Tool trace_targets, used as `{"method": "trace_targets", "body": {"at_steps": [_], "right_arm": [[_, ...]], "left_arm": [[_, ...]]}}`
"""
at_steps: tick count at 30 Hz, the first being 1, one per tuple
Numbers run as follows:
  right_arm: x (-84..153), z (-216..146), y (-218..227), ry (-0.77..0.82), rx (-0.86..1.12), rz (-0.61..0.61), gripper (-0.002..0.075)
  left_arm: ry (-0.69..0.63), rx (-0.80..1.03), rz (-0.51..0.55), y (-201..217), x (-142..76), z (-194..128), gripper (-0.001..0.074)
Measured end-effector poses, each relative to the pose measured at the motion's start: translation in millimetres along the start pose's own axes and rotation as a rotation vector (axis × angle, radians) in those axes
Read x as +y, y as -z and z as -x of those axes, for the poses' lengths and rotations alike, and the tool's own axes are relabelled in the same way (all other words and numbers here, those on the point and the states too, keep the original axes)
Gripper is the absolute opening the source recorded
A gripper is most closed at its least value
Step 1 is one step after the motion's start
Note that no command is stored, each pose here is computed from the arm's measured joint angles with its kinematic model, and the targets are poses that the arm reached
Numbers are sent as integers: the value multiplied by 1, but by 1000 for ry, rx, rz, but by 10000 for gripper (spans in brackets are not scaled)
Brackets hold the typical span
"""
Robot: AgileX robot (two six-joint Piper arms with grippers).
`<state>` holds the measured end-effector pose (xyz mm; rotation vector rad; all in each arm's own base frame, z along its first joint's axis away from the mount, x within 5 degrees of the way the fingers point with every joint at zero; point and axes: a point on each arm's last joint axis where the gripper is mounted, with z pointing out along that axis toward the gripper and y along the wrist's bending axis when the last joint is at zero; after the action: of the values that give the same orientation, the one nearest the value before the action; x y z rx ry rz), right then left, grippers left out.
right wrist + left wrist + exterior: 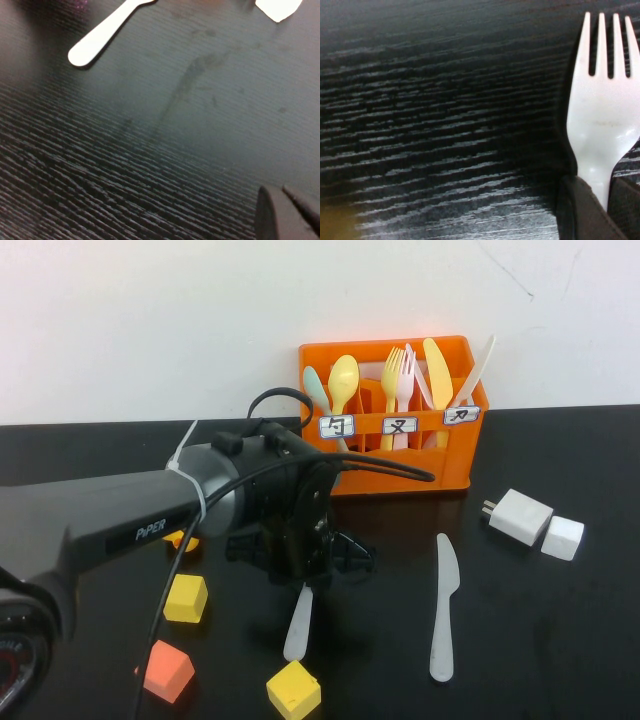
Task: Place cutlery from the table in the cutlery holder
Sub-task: Pick up the fork, then place the fork on the box
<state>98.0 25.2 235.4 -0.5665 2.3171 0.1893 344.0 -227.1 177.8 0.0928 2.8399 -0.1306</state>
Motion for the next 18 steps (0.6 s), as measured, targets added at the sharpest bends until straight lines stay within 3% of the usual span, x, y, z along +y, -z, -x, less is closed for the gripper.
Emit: {"method": "trace_targets", "body": {"at_steps": [7, 14, 18], "right_arm": [[0, 0, 0, 2, -5, 1, -2], [0, 0, 0, 5, -5, 2, -2], [0, 1, 0, 2, -7, 4, -2]], "left_arm": [[9, -32, -26, 17, 0, 2, 87], [14, -160, -91, 77, 3, 8, 87], [-2, -325, -164, 114, 4, 15, 87]]}}
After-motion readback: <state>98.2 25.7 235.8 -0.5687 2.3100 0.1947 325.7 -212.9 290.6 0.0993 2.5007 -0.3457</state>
